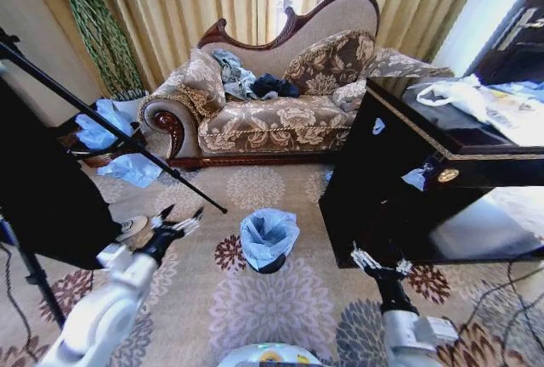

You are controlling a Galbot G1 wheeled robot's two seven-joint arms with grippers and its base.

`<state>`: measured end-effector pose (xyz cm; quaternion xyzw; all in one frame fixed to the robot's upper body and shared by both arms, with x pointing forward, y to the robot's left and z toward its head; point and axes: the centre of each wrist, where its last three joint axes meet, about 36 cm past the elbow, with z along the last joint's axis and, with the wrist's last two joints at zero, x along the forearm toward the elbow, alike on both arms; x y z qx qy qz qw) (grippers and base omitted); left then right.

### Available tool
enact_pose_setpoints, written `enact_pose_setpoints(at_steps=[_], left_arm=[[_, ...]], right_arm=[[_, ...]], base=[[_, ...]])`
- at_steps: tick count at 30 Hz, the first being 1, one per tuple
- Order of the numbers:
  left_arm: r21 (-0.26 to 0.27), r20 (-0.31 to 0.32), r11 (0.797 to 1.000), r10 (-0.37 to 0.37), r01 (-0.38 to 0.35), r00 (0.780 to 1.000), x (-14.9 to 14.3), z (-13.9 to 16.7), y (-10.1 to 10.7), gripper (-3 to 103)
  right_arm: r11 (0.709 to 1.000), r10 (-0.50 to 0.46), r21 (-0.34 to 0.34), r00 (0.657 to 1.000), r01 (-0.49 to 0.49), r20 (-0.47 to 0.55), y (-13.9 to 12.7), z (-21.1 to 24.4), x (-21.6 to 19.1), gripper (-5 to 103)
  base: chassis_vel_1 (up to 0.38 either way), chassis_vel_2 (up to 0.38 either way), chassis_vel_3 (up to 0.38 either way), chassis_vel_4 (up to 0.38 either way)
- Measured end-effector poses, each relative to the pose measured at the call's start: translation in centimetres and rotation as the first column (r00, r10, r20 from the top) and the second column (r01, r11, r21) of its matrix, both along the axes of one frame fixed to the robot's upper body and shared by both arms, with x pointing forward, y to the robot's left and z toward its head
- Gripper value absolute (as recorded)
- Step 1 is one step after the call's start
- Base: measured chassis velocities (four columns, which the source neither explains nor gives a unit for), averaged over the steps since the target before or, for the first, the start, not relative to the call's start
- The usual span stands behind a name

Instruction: Place a garbage bag over the trash bin.

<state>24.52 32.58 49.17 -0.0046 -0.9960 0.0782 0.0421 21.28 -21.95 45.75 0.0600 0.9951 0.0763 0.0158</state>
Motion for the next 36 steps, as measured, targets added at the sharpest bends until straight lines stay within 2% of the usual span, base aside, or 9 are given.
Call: enact_pose_setpoints(at_steps=[2,5,11,15,36], left_arm=[[-0.018,-0.016,0.999,0.033,-0.033,0.999,-1.2,-0.6,-0.6,100],[-0.024,-0.025,0.999,0.032,-0.033,0.999,-1.9,-1.0,-1.5,100],[-0.048,-0.010,0.998,-0.042,0.042,0.999,-2.7,-0.1,-4.1,100],[-0.043,-0.015,0.998,-0.054,0.054,0.998,-3.0,-0.3,-4.9,100],[-0.045,-0.019,0.997,-0.059,0.058,0.998,-3.1,-0.5,-4.9,100]], right_arm=[[1.000,0.016,-0.001,1.000,-0.016,-0.018,0.4,-0.4,-0.1,100],[0.999,0.036,-0.018,0.999,-0.037,-0.036,0.4,-1.3,0.0,100],[0.992,0.123,-0.007,0.990,-0.123,-0.067,0.6,-1.2,0.3,100],[0.993,0.120,-0.009,0.990,-0.121,-0.075,0.6,-0.9,0.4,100],[0.994,0.113,-0.003,0.991,-0.114,-0.078,0.6,-0.9,0.4,100]], base=[[0.000,0.000,0.000,0.000],[0.000,0.000,0.000,0.000],[0.000,0.000,0.000,0.000],[0.000,0.000,0.000,0.000],[0.000,0.000,0.000,0.000]])
